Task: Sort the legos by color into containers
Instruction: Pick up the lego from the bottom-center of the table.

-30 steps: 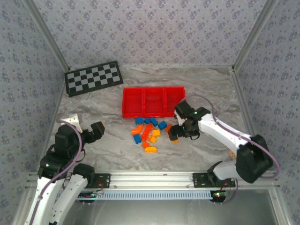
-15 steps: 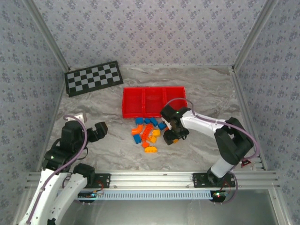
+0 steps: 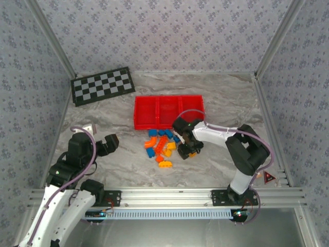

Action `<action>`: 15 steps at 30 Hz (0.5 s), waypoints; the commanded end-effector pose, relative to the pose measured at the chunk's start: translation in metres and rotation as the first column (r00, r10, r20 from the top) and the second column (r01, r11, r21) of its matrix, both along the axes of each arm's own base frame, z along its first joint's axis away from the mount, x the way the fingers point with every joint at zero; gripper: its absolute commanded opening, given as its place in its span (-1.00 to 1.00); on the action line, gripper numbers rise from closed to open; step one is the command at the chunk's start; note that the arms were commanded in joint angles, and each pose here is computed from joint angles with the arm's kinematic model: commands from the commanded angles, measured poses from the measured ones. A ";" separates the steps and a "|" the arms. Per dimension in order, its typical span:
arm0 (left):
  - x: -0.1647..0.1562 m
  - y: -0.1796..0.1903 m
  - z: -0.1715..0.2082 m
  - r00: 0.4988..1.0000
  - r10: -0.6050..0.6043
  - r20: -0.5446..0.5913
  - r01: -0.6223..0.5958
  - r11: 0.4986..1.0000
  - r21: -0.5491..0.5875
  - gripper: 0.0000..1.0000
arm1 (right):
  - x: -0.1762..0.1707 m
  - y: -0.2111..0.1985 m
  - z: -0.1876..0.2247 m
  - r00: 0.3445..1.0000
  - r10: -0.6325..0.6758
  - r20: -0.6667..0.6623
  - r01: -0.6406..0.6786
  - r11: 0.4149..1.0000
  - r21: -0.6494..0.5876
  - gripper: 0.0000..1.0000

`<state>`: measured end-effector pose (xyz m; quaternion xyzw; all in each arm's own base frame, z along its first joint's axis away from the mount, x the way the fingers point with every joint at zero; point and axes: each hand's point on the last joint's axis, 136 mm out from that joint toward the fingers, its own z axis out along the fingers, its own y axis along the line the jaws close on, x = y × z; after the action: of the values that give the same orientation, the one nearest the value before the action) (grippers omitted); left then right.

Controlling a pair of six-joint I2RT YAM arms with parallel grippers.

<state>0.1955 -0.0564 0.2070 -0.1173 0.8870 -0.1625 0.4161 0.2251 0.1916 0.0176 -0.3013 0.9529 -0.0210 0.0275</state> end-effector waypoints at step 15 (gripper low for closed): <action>-0.008 -0.001 0.016 0.994 -0.015 0.105 0.019 0.999 -0.038 0.99 | 0.004 0.012 0.044 0.994 0.016 0.111 -0.010 0.999 -0.051 -0.48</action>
<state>0.1870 -0.0556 0.2203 -0.1137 0.8673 -0.1828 0.4487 0.2267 0.2055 0.0339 -0.3199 0.9447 -0.0521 0.0500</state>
